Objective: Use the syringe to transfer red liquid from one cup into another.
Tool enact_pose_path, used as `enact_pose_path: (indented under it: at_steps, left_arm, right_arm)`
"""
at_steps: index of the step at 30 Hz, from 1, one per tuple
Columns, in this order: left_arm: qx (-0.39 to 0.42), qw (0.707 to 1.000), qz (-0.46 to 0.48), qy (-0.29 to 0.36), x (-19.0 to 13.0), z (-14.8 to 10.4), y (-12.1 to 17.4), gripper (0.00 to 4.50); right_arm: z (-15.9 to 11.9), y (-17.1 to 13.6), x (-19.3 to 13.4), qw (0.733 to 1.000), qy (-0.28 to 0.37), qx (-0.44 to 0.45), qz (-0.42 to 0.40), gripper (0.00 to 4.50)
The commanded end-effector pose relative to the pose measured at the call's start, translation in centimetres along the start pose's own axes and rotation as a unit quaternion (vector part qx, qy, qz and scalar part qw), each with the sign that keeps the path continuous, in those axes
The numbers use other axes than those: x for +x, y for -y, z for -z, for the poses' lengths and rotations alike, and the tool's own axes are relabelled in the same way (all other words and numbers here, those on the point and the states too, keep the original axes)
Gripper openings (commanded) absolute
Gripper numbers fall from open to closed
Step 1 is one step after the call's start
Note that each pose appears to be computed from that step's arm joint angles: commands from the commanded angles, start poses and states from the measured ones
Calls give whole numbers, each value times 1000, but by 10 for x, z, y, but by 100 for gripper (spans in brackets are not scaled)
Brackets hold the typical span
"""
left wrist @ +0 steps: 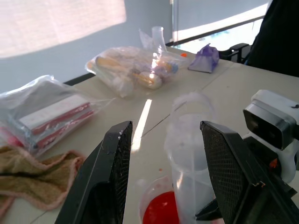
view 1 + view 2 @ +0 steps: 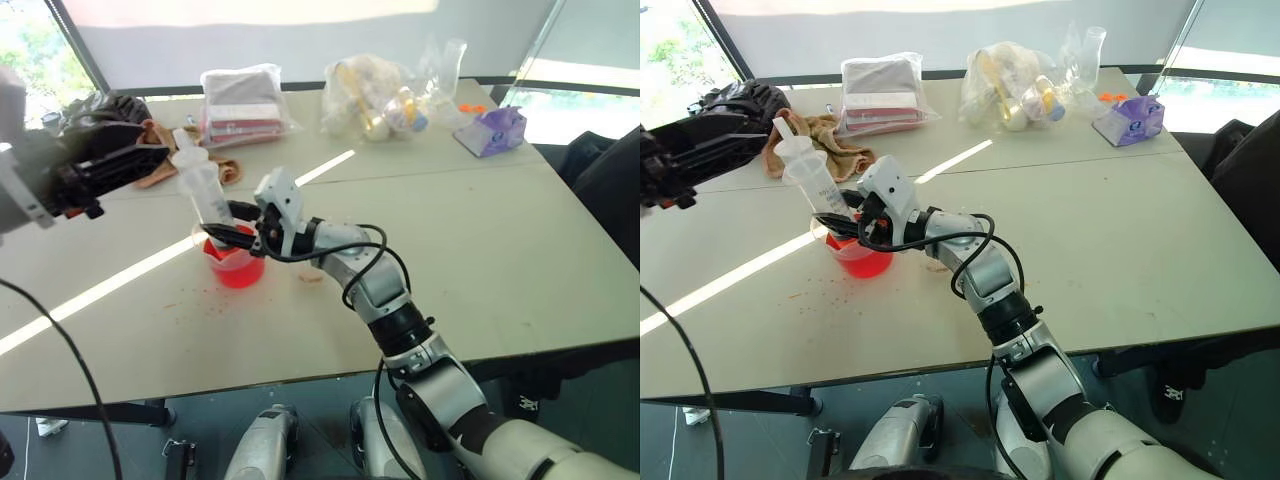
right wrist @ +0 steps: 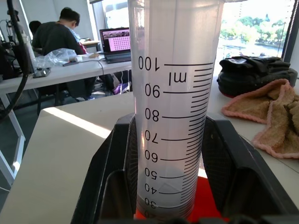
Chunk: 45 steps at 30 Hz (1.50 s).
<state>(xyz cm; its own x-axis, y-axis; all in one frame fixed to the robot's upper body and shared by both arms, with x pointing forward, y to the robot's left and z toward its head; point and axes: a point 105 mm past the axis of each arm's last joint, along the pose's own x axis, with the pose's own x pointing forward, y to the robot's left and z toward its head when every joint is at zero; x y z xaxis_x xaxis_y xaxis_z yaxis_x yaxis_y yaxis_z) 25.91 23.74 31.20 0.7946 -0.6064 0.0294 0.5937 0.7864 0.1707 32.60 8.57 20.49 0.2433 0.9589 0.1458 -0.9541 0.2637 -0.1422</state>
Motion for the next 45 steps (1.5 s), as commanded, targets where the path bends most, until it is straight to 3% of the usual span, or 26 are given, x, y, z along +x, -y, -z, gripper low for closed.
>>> enact_pose_path:
  at_steps: [1,9,14,21,26,34,45]
  left_arm:
    - [14,1000,-24,9,-13,-2,0,244]
    - [-11,999,-11,30,1,6,4,244]
    - [-16,998,27,46,31,5,0,244]
    - [-13,995,74,58,57,1,0,244]
    - [-12,991,116,69,78,-6,8,244]
    - [-26,974,186,126,103,-48,37,244]
    - [-38,969,212,118,129,-37,44,244]
  right_arm:
    - [-28,5,3,999,40,-31,3,138]
    - [-85,37,-11,991,91,-73,73,138]
    - [-95,46,-36,986,72,-101,112,138]
    - [-94,42,-61,982,51,-105,150,138]
    - [-79,42,-88,977,19,-105,185,138]
    - [-55,35,-100,976,-8,-81,204,138]
    - [-57,23,-97,978,-2,-74,193,138]
